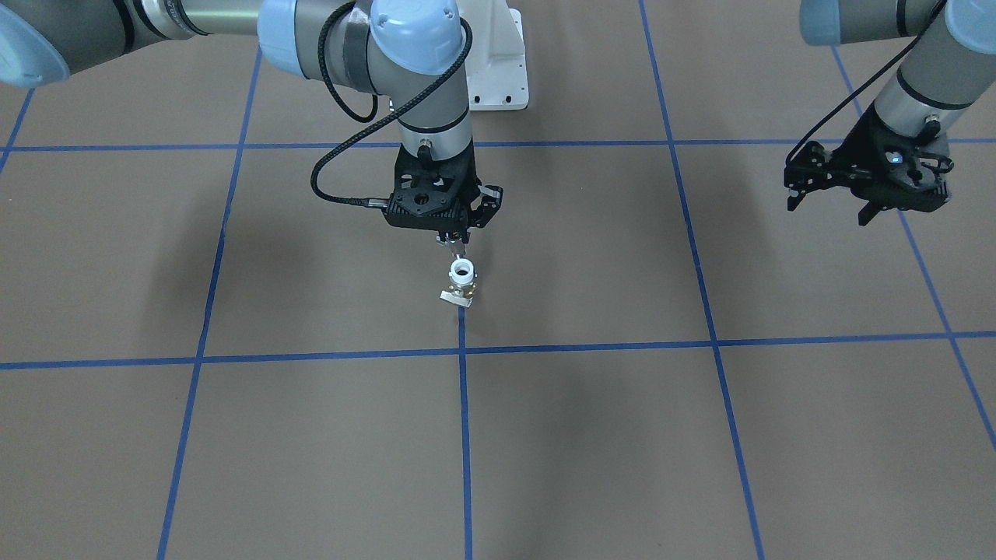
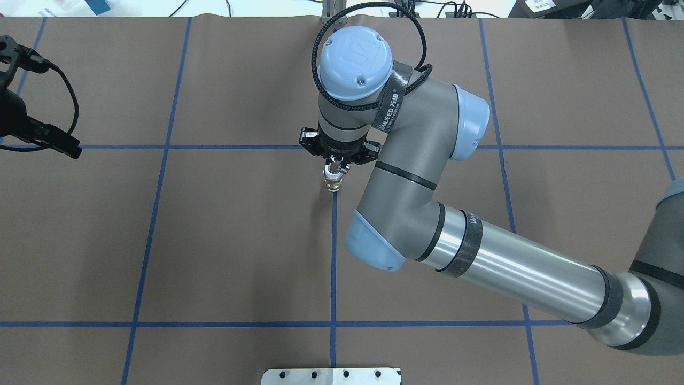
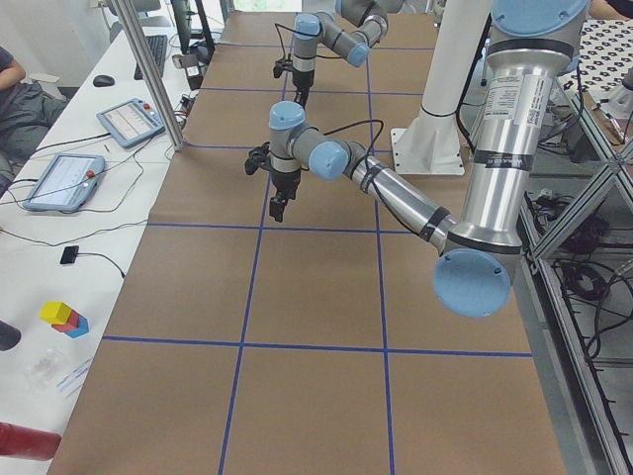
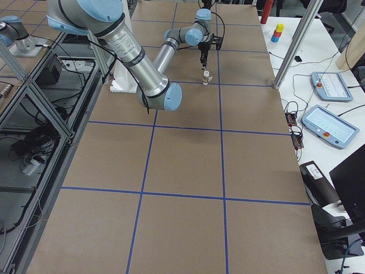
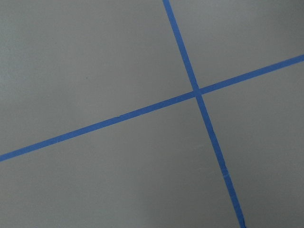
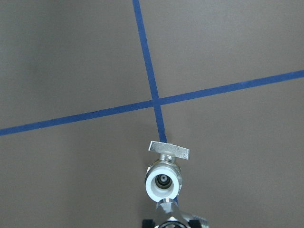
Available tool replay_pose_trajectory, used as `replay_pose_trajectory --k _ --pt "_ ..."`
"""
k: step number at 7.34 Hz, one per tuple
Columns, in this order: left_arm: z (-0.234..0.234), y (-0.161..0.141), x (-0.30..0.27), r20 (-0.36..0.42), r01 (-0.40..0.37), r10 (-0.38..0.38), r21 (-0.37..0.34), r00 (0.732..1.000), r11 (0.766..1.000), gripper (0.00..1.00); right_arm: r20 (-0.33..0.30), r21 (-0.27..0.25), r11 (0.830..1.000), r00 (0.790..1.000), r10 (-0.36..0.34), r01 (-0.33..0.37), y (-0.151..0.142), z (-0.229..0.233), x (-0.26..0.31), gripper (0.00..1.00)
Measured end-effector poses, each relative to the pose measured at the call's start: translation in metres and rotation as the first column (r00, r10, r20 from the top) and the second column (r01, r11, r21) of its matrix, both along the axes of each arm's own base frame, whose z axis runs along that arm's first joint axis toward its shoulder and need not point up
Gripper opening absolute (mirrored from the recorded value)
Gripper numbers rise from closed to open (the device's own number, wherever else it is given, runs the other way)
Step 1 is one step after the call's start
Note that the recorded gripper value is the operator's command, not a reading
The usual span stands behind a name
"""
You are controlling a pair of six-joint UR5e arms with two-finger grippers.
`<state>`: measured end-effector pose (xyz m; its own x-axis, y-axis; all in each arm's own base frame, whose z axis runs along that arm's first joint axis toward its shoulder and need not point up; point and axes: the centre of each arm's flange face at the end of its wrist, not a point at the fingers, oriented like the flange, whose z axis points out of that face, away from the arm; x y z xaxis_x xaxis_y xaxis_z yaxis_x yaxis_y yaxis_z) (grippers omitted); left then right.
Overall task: Assemble PPR valve and pipe with both arms
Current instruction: 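Lower the elbow onto the valve top and press it down with the right gripper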
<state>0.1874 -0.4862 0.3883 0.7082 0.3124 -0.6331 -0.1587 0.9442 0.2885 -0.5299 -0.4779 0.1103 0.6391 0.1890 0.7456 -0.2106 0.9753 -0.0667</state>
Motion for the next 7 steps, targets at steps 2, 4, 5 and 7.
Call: replay_pose_trajectory --k 2,4,5,7 --pt "0.000 0.000 0.000 0.000 0.001 -0.001 -0.001 1.000 1.000 0.99 -0.006 -0.005 1.000 1.000 0.000 0.000 -0.004 -0.005 -0.006 0.00" --pt "0.000 -0.001 0.000 0.000 0.004 -0.004 -0.003 1.000 1.000 0.99 -0.019 -0.013 1.000 1.000 -0.001 0.001 -0.009 -0.004 -0.013 0.00" --pt "-0.001 -0.001 0.000 -0.001 0.006 -0.006 -0.004 1.000 1.000 0.99 -0.025 -0.016 1.000 1.000 -0.002 0.002 -0.010 -0.003 -0.015 0.00" --pt "-0.003 -0.001 0.001 -0.004 0.009 -0.009 -0.004 1.000 1.000 0.99 -0.033 -0.019 1.000 0.999 -0.004 0.003 -0.012 0.001 -0.017 0.00"
